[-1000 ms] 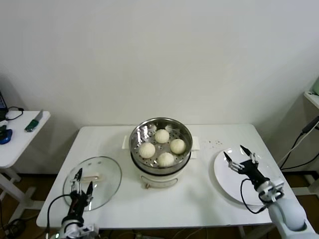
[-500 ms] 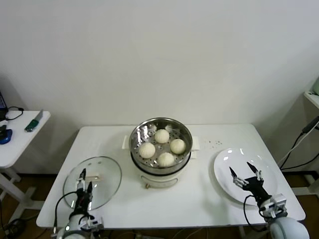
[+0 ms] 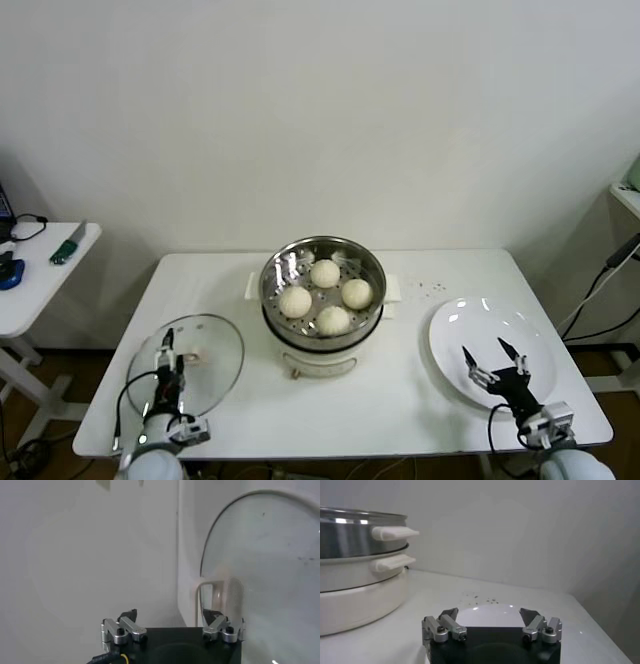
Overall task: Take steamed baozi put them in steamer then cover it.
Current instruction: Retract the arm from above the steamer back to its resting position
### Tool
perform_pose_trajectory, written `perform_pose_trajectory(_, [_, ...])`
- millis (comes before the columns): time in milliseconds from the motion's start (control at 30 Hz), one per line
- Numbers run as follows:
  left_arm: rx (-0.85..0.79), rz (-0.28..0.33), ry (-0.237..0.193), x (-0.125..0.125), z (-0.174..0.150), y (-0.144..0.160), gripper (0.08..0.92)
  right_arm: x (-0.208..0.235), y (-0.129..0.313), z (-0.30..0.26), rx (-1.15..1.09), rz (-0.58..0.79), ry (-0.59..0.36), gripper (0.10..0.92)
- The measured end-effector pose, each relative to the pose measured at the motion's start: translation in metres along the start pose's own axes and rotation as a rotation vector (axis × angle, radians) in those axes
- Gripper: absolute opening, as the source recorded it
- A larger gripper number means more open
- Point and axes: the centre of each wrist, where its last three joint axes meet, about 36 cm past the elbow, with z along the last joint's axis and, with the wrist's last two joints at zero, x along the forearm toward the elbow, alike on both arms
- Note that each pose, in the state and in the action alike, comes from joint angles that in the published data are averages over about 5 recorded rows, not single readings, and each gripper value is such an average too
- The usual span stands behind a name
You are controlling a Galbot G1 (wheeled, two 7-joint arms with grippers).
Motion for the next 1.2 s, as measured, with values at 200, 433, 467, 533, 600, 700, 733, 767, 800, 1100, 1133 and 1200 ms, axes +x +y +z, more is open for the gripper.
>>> perform_pose_trajectory(200, [-0.013,-0.004,0.004,-0.011,-0.002,-0.003,0.823,-0.001,0.005,0.004,0.002,0.0,0.002,0.823])
perform_pose_trajectory(433, [-0.02,-0.015,0.011,-0.023,-0.002,-0.006,0.822,0.0,0.009,0.007,0.011,-0.009,0.003,0.823])
perform_pose_trajectory(467, [-0.02,-0.017,0.011,-0.024,-0.002,-0.006,0.818,0.0,0.009,0.008,0.012,-0.009,0.003,0.823])
perform_pose_trajectory(533, [-0.019,-0.018,0.011,-0.026,-0.002,-0.007,0.801,0.0,0.01,0.009,0.014,-0.01,0.004,0.823])
perform_pose_trajectory(600, [-0.017,-0.014,0.01,-0.026,-0.002,-0.008,0.759,0.0,0.01,0.01,0.015,-0.01,0.004,0.823])
perform_pose_trajectory(700, [-0.015,-0.004,0.009,-0.026,-0.002,-0.011,0.673,-0.003,0.009,0.01,0.018,-0.007,0.002,0.823])
perform_pose_trajectory(733, [-0.014,-0.002,0.009,-0.026,-0.002,-0.012,0.647,-0.004,0.009,0.009,0.02,-0.007,0.001,0.823])
perform_pose_trajectory(767, [-0.014,0.0,0.009,-0.025,-0.002,-0.013,0.612,-0.005,0.008,0.008,0.022,-0.007,-0.001,0.823])
perform_pose_trajectory(800, [-0.014,0.002,0.008,-0.025,-0.002,-0.013,0.586,-0.006,0.008,0.007,0.025,-0.008,-0.002,0.823])
perform_pose_trajectory(1100, [-0.014,0.008,0.003,-0.021,-0.002,-0.015,0.326,-0.016,0.009,0.003,0.041,-0.017,-0.009,0.823])
perform_pose_trajectory(1133, [-0.014,0.007,0.003,-0.021,-0.003,-0.015,0.3,-0.016,0.01,0.003,0.042,-0.018,-0.009,0.823])
perform_pose_trajectory(1200, [-0.013,0.005,0.002,-0.02,-0.003,-0.014,0.24,-0.018,0.01,0.003,0.044,-0.018,-0.009,0.823])
